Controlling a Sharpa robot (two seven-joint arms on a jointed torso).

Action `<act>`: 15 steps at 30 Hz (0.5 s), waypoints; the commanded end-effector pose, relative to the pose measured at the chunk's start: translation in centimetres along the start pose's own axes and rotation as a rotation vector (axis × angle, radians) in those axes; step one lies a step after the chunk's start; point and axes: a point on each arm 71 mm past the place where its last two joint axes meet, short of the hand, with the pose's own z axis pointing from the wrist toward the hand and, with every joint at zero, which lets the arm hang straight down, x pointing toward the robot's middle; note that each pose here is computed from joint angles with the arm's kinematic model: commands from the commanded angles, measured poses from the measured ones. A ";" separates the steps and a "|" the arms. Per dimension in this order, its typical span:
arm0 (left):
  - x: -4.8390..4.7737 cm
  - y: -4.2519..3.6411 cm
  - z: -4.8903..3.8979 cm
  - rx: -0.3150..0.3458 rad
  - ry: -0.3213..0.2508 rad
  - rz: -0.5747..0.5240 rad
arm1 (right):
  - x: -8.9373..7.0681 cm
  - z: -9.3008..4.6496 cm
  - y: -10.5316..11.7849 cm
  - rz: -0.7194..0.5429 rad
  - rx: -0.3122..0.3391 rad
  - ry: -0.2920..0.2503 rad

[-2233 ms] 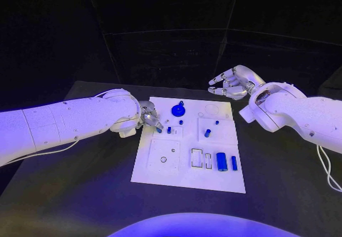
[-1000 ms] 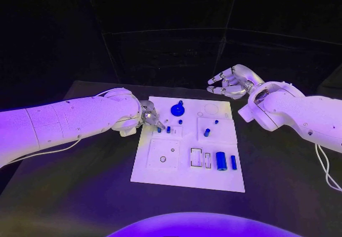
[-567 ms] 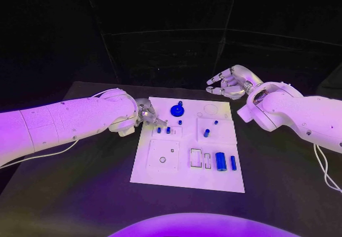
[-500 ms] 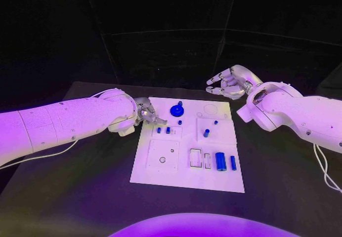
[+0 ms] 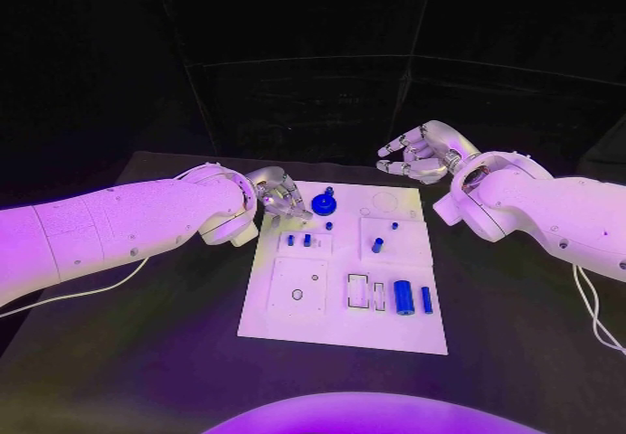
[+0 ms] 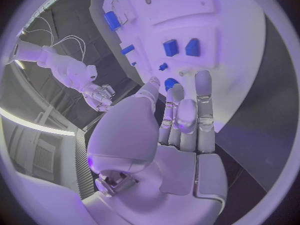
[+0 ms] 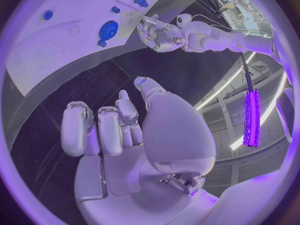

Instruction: Assemble the parts on the task board

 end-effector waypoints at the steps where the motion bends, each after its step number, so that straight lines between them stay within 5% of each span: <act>1: 0.14 -2.10 0.41 0.212 -0.060 0.043 | 0.0 0.1 0.2 0.004 -0.013 0.000; 8: 1.52 -2.95 1.83 0.284 -0.098 0.164 | 0.2 0.2 0.4 0.006 -0.017 0.003; 15: 2.40 -3.00 2.85 0.263 -0.094 0.253 | 0.2 0.2 0.4 0.006 -0.018 0.005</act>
